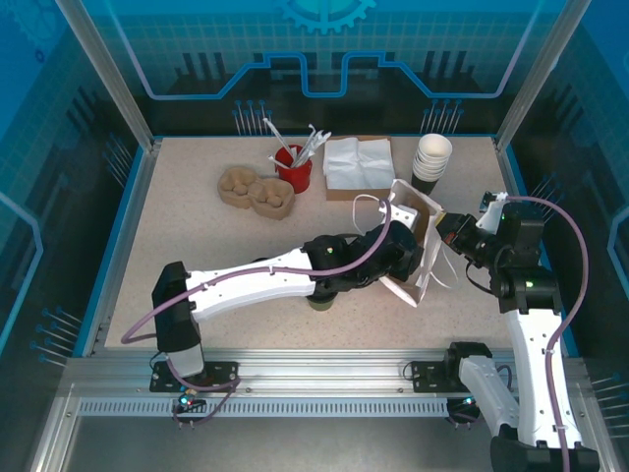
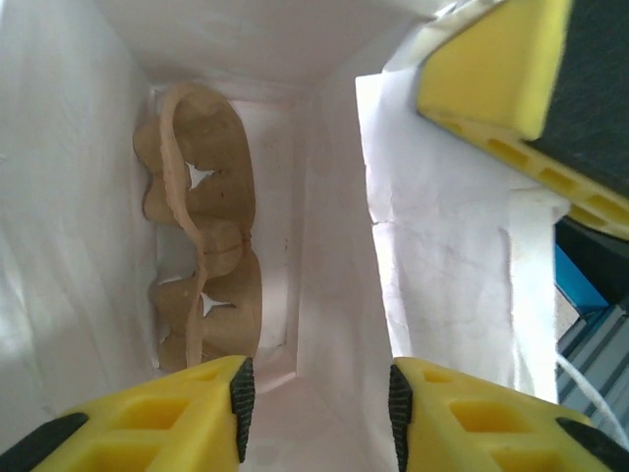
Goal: Pack the takeout coffee
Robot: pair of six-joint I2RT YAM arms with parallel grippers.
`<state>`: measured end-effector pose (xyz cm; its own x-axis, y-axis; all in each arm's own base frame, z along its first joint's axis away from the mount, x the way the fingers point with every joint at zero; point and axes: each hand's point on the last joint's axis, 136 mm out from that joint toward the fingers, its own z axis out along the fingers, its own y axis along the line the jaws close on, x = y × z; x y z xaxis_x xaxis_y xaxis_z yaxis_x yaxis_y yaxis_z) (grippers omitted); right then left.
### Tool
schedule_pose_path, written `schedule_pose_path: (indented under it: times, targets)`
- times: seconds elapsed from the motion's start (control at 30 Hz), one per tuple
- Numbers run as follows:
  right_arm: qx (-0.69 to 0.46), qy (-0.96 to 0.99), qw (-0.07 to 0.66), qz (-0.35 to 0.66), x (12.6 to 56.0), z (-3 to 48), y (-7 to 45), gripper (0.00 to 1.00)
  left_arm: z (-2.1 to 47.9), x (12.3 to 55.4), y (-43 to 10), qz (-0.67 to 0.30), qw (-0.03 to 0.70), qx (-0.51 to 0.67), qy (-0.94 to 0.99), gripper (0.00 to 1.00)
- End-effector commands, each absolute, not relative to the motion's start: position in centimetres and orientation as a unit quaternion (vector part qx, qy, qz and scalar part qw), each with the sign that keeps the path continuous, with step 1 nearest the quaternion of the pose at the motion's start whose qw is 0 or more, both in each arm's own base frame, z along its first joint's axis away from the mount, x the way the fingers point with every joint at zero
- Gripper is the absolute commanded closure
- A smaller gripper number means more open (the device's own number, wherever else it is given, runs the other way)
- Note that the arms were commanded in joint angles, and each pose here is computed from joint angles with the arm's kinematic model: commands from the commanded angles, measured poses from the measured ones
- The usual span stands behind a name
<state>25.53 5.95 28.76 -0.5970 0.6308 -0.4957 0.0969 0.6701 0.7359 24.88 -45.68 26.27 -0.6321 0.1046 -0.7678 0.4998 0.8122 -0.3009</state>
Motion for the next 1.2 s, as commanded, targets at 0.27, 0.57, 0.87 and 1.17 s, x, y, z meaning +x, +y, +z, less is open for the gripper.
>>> schedule_pose_path:
  times: [0.27, 0.57, 0.87, 1.17]
  targets:
    - [0.227, 0.832, 0.354, 0.363, 23.9, 29.3, 7.0, 1.0, 22.7, 26.4, -47.2, -0.207, 0.337, 0.185, 0.9, 0.64]
    - [0.216, 0.833, 0.344, 0.376, 23.0, 30.4, 7.6, 1.0, 20.3, 28.0, -45.1, -0.175, 0.326, 0.147, 0.917, 0.7]
    - [0.204, 0.825, 0.356, 0.388, 23.1, 30.6, 8.0, 1.0, 16.9, 27.6, -45.1, -0.168, 0.299, 0.133, 0.93, 0.71]
    - [0.183, 0.818, 0.376, 0.395, 23.2, 31.3, 8.2, 1.0, 14.1, 27.8, -44.8, -0.162, 0.283, 0.126, 0.937, 0.71]
